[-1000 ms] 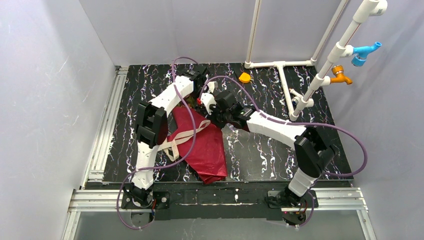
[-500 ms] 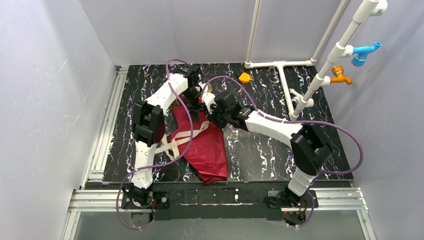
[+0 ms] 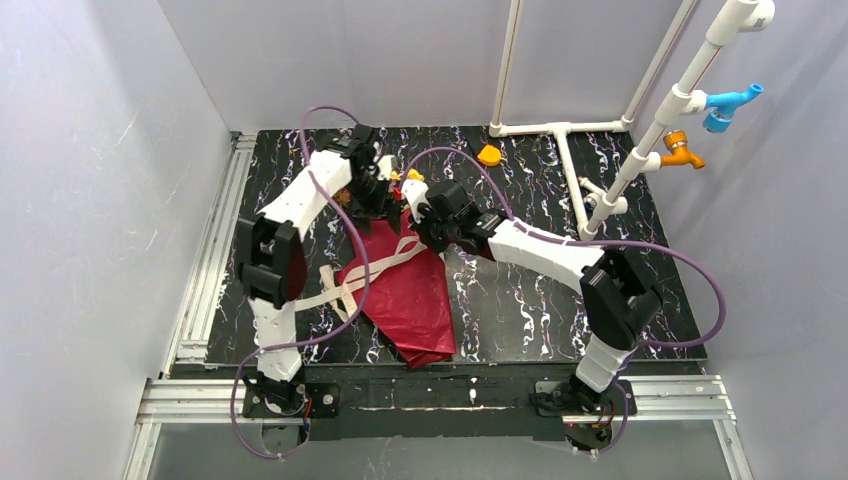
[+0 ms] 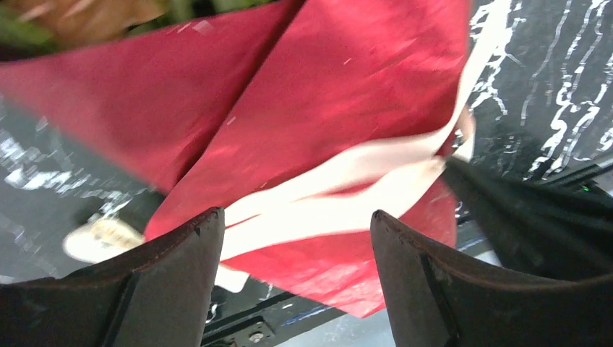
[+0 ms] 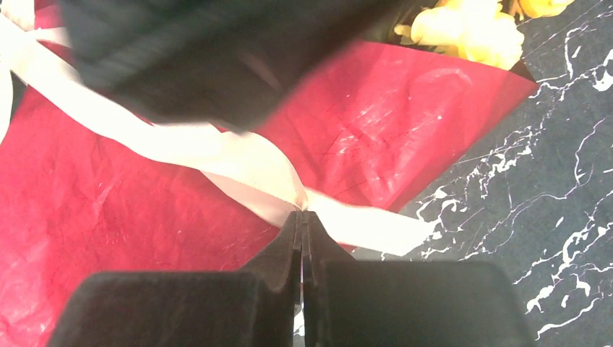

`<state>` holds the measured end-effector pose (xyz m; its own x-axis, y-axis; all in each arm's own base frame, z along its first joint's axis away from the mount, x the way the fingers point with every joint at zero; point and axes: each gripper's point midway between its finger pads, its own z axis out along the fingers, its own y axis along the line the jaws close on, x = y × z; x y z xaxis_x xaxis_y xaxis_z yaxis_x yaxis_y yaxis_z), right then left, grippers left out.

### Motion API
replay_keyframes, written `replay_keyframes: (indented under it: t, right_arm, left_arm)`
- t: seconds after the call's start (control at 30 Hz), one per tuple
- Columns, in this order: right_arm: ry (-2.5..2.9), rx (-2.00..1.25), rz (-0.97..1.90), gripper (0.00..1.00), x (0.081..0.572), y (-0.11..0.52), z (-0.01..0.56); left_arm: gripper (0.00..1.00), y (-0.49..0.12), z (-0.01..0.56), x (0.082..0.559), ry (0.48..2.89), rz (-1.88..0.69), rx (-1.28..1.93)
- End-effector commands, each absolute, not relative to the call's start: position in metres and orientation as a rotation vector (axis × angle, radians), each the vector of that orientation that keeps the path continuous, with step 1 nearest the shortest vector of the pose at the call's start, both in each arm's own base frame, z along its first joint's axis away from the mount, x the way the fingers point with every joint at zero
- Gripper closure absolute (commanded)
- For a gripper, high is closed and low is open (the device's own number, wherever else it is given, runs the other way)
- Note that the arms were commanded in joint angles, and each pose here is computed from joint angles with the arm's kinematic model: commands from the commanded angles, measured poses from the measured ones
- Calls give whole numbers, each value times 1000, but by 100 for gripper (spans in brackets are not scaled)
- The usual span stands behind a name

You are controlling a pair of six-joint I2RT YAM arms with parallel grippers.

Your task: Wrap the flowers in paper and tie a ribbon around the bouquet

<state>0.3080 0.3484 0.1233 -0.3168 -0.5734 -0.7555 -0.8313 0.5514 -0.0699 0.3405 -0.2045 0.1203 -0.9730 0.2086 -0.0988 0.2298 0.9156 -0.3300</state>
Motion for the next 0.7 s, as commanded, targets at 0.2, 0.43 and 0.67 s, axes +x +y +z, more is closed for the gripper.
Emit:
replay_keyframes:
  t: [0.2, 0.43, 0.67]
  right_arm:
    - [2087, -964, 392, 99, 335, 358, 122]
    - [2162, -932, 355, 99, 342, 359, 104]
    - [2215, -880, 350, 99, 347, 357, 96]
  left_arm:
    - [32, -163, 173, 340, 2515, -397, 430]
    - [36, -169, 175, 315, 2315, -481, 548]
    - [40, -197, 175, 293, 2081, -540, 832]
